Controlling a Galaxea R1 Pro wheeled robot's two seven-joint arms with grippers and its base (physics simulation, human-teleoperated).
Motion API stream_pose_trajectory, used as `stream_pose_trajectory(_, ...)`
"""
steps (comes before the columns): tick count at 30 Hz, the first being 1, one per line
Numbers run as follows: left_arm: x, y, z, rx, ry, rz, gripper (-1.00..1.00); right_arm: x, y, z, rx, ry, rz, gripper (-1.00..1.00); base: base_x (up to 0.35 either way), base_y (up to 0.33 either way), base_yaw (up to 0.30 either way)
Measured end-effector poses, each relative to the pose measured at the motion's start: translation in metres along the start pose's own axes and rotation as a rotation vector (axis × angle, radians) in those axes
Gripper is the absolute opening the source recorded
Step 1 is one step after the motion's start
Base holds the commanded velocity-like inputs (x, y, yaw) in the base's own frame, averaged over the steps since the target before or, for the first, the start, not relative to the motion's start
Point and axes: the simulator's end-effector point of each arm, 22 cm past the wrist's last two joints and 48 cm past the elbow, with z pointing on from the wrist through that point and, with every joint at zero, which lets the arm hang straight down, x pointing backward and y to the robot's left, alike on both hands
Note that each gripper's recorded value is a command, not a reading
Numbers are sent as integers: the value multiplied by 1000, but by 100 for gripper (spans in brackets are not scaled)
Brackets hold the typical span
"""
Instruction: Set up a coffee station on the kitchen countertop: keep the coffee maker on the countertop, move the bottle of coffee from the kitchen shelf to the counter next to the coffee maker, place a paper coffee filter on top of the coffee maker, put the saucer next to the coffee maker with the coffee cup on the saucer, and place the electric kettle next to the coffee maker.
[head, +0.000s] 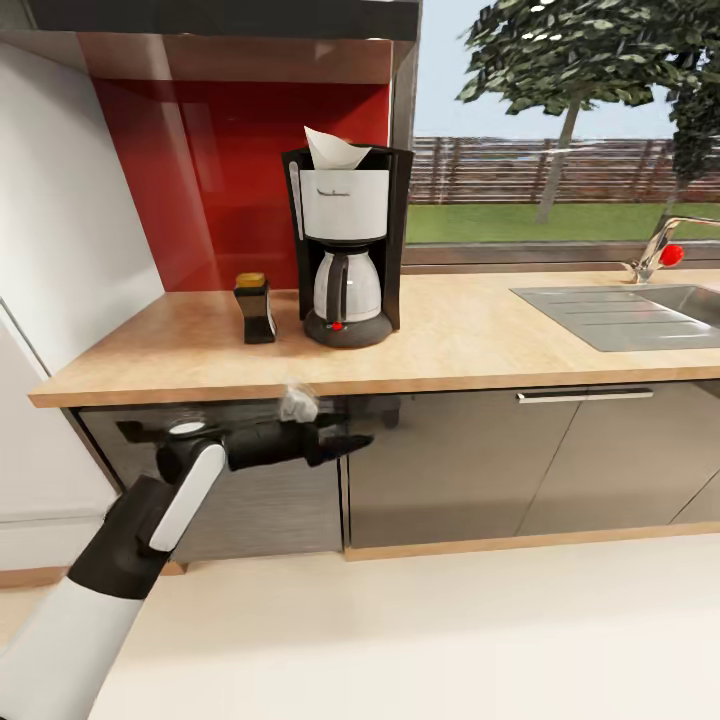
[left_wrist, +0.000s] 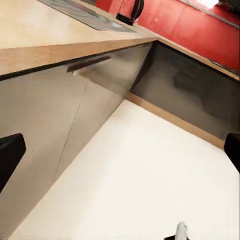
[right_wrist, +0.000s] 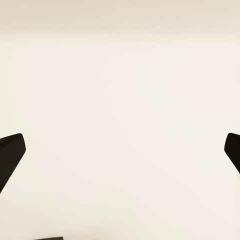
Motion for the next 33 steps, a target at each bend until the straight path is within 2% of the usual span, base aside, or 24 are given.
stream_pose_trajectory(2,21,-5,-3,31,17,-40,100,0,0,0,0,0,-1,100,0,0,0)
stream_pose_trajectory(4,54,-4,-13,50,47,-98,100,0,0,0,-1,0,-1,100,0,0,0)
stream_pose_trajectory(8,94,0,-32,66,70,-151,100,0,0,0,-1,0,-2,100,0,0,0)
stream_pose_trajectory(11,154,5,-62,100,77,-223,100,0,1,0,-1,0,-2,100,0,0,0)
stream_pose_trajectory(13,176,11,-74,95,84,-258,100,0,1,0,-1,0,-2,100,0,0,0)
stream_pose_trajectory(15,223,32,-103,44,104,-318,100,0,1,0,-2,0,-3,100,0,0,0)
stream_pose_trajectory(16,259,51,-127,-12,113,-356,100,1,1,0,-2,2,-3,100,0,0,0)
stream_pose_trajectory(17,277,58,-138,-39,119,-381,100,2,1,0,-2,4,-4,100,0,0,0)
stream_pose_trajectory(18,291,62,-147,-58,122,-395,100,3,1,0,-3,7,-4,100,0,0,0)
stream_pose_trajectory(19,317,68,-164,-92,127,-420,100,7,2,-1,-4,16,-5,100,0,0,0)
stream_pose_trajectory(20,319,69,-166,-96,127,-426,100,7,2,-1,-4,16,-4,100,0,0,0)
stream_pose_trajectory(22,351,74,-187,-145,139,-460,100,12,2,-1,-5,24,-5,100,0,0,0)
stream_pose_trajectory(23,380,75,-208,-193,151,-488,100,14,3,-2,-7,30,-4,100,0,0,0)
stream_pose_trajectory(25,411,72,-229,-248,168,-534,100,15,3,-2,-8,32,-3,100,0,0,0)
stream_pose_trajectory(26,427,67,-231,-284,130,-552,100,16,4,-2,-8,35,-1,100,0,0,0)
stream_pose_trajectory(27,469,51,-256,-360,163,-657,100,16,4,-2,-9,36,-1,100,0,0,0)
stream_pose_trajectory(29,488,37,-265,-390,167,-692,100,17,3,-2,-8,38,-1,100,0,0,0)
stream_pose_trajectory(33,505,23,-274,-429,154,-725,100,19,-3,-2,0,41,-1,100,0,0,0)
